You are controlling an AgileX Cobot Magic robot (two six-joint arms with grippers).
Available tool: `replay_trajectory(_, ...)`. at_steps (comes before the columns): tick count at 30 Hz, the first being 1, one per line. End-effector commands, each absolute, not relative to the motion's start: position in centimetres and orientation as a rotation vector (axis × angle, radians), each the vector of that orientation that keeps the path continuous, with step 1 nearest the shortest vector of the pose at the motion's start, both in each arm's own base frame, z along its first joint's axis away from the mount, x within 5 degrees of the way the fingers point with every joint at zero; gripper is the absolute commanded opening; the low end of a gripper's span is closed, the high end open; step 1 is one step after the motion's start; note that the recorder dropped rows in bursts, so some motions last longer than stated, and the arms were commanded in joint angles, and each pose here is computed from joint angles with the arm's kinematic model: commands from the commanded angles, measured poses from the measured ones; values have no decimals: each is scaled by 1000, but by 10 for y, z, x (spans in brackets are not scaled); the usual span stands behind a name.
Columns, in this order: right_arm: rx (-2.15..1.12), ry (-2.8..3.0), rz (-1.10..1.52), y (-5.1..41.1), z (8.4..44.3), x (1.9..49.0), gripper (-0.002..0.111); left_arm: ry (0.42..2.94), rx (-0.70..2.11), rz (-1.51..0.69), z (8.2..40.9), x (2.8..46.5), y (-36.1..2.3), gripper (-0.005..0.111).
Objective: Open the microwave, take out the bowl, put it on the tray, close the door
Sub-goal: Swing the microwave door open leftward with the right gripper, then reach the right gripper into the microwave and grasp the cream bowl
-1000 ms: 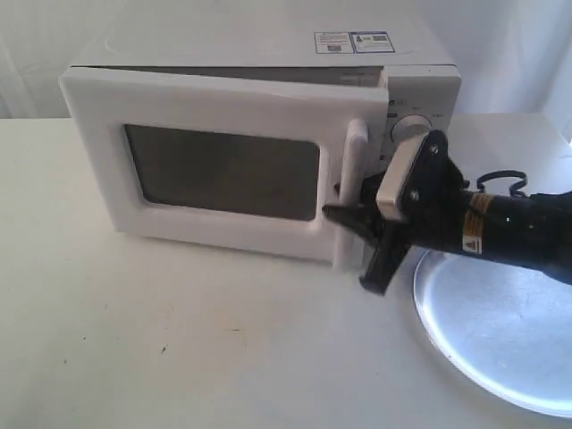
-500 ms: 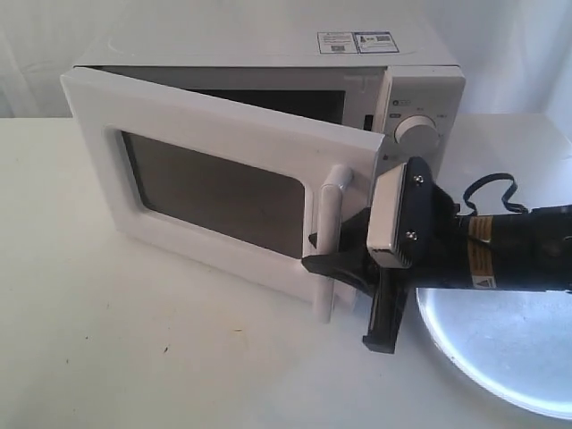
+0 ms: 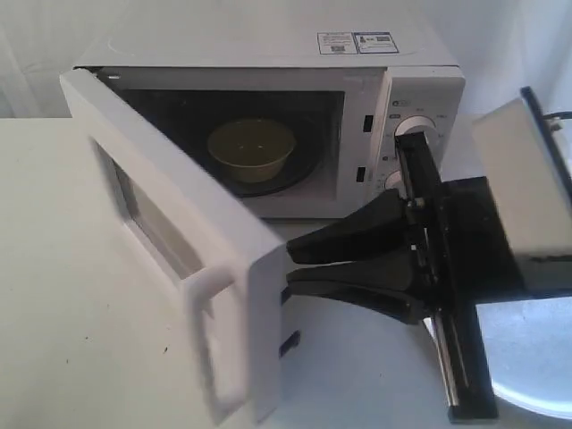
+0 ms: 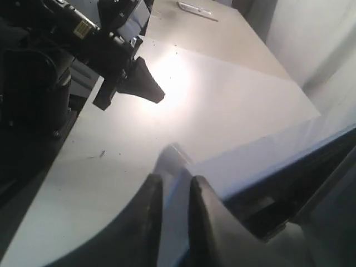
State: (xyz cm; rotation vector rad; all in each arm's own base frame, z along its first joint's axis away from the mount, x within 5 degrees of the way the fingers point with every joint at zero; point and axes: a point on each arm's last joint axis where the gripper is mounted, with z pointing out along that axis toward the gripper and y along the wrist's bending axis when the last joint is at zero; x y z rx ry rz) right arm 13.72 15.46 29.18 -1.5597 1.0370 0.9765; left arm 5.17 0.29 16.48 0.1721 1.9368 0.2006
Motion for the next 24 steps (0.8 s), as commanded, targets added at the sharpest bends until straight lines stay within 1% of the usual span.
replay_trajectory(1, -1542, 904, 949, 149, 317, 114, 3, 1929, 168, 193, 166, 52, 3, 0)
replay_trajectory(3, -1506, 839, 916, 145, 328, 106, 0, 1929, 168, 193, 166, 52, 3, 0)
replay_trajectory(5, -1439, 787, 904, 141, 340, 100, 0, 1929, 168, 193, 166, 52, 3, 0)
replay_trajectory(8, -1259, 966, 707, 137, 345, 120, 0, 1929, 168, 193, 166, 52, 3, 0)
replay_trajectory(11, -1164, 1164, 558, 135, 334, 147, 0, 1929, 168, 193, 166, 52, 3, 0)
replay_trajectory(14, -1184, 1240, 603, 145, 314, 166, 5, 1929, 168, 193, 166, 52, 3, 0)
replay_trajectory(17, -1251, 1237, 684, 163, 282, 188, 13, 1929, 168, 193, 166, 52, 3, 0)
replay_trajectory(22, -1170, 1341, 629, 194, 217, 245, 35, 1929, 168, 193, 166, 52, 3, 0)
replay_trajectory(24, -1207, 1314, 605, 211, 199, 263, 42, 1929, 168, 193, 166, 52, 3, 0)
